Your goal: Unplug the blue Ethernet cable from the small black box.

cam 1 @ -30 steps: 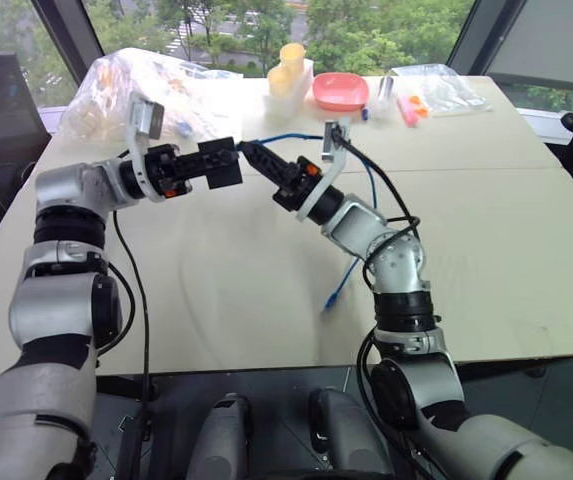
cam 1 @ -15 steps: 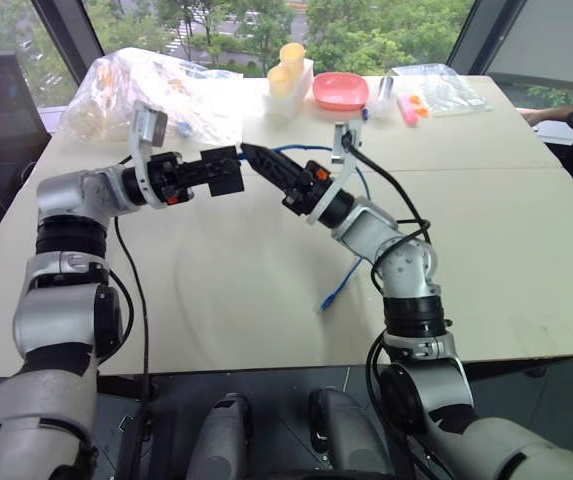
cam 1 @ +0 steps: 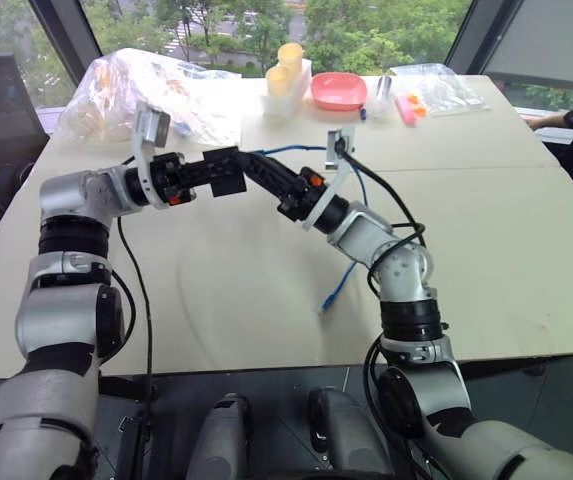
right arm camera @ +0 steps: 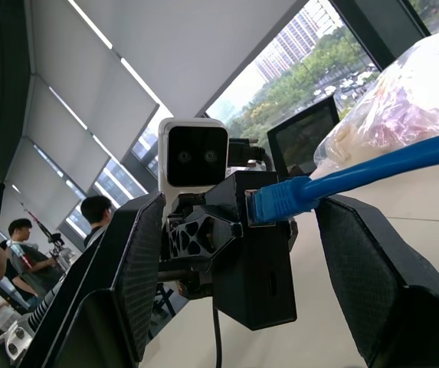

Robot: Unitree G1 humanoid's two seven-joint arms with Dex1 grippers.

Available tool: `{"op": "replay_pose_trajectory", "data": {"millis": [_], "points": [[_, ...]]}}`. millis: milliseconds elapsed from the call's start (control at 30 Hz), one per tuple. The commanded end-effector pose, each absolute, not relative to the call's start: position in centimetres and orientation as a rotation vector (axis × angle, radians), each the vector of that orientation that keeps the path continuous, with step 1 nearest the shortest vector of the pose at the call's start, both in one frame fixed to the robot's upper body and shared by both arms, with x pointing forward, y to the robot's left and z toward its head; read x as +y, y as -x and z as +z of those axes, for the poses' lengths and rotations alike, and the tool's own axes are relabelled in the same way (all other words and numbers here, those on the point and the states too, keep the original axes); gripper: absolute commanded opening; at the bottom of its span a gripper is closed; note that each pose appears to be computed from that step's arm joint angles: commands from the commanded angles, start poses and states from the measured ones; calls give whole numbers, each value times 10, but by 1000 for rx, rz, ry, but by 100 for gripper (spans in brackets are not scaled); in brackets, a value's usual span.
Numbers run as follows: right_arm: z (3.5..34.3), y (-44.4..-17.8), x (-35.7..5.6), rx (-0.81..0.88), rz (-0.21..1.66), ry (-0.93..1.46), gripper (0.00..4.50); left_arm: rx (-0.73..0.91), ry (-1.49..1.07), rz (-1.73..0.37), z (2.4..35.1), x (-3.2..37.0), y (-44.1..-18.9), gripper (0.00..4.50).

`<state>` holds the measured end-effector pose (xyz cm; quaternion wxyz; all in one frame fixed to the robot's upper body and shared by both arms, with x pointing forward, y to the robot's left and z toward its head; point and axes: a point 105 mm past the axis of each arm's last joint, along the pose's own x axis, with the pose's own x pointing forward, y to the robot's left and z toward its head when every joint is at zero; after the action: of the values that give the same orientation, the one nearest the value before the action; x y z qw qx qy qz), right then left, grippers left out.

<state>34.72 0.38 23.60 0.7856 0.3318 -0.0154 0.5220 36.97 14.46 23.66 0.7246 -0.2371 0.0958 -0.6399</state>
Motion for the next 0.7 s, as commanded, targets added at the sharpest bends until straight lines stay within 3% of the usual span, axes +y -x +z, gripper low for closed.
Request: {"op": "replay_pose_trajectory", "data": {"millis": [33, 267, 367, 500, 533, 700], "points": [[248, -342, 7, -78, 1158, -721, 315, 171, 503, -1454, 247, 143, -365, 56], [245, -343, 11, -65, 1155, -709, 315, 174, 502, -1454, 245, 143, -365, 56], [246, -343, 10, -71, 1157, -719, 234, 173, 503, -1453, 245, 143, -365, 56], [248, -343, 8, -77, 1157, -735, 26, 173, 503, -1450, 244, 144, -365, 56], [248, -343, 8, -78, 1160, -738, 3, 172, 503, -1449, 244, 144, -365, 56], [255, -337, 5, -94, 1201, -815, 3, 172, 506, -1446, 243, 145, -364, 56]]}}
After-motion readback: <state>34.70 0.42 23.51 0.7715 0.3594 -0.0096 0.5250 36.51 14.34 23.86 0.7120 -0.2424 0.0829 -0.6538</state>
